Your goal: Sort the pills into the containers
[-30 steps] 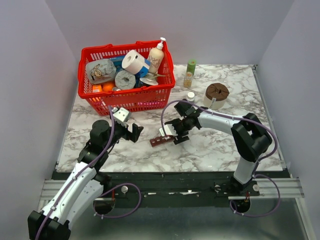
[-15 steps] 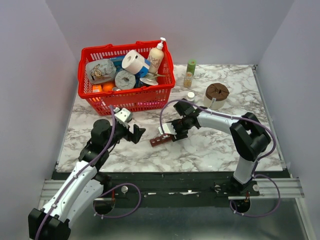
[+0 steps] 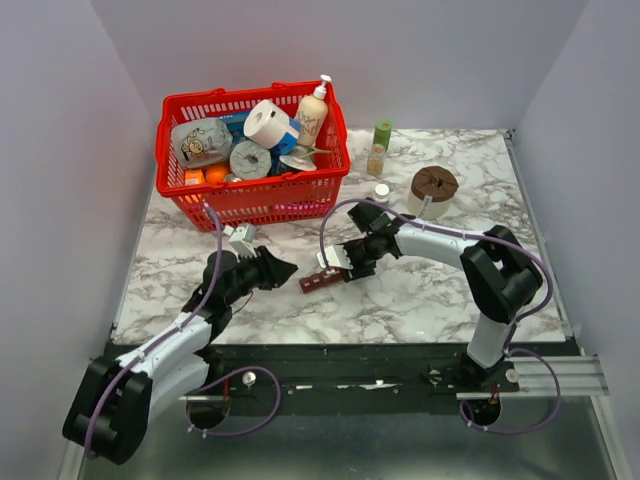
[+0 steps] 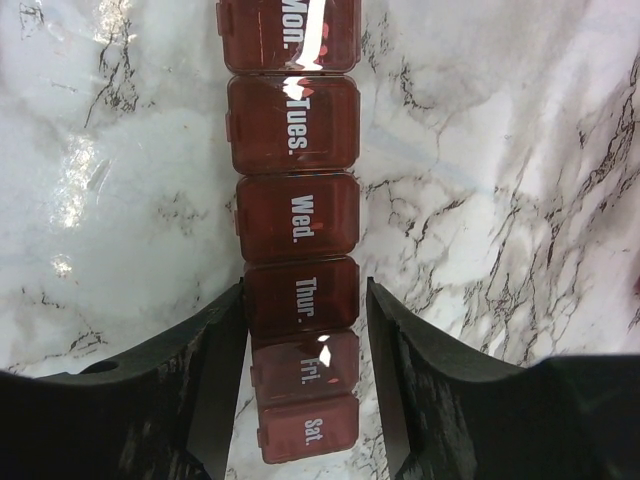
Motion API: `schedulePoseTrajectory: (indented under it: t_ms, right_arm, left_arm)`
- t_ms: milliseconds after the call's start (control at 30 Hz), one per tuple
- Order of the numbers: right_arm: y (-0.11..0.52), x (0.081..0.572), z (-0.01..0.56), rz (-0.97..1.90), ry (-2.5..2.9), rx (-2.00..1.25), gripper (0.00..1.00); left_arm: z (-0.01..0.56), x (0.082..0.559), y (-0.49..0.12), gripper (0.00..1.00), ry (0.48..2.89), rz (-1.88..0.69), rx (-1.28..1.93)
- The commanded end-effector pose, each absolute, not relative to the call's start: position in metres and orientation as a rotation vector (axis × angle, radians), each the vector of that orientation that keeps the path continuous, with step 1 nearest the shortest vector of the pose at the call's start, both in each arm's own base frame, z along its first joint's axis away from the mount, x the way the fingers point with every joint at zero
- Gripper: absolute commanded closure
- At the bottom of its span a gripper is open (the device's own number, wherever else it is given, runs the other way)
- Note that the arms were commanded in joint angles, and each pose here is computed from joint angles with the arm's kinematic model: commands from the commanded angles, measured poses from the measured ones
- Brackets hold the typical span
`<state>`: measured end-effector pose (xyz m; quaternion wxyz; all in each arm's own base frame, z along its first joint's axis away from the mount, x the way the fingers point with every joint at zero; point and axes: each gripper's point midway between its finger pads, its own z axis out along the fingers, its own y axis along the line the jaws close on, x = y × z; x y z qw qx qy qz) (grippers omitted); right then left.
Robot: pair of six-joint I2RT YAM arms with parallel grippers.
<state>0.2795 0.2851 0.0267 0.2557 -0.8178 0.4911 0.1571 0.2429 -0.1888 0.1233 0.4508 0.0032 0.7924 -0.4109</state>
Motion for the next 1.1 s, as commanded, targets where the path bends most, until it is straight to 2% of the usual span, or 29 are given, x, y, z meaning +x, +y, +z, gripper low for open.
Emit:
schedulePoseTrajectory:
  t_ms: [0, 467, 1067]
  right_arm:
    - [0.292, 0.279, 0.035, 0.426, 1.311, -2.191, 0.42]
    - [0.293, 0.279, 0.037, 0.428, 1.327, -2.174, 0.42]
    - [0.294, 0.278, 0.040, 0.443, 1.341, -2.153, 0.41]
  left_arm:
    - [0.152, 0.249, -0.216, 0.60, 1.804, -1.238, -0.068]
    - [0.114, 0.247, -0.287, 0.70, 1.902, -1.463, -0.005]
    - [0.029, 0.259, -0.272, 0.77, 2.204, -1.239, -0.269]
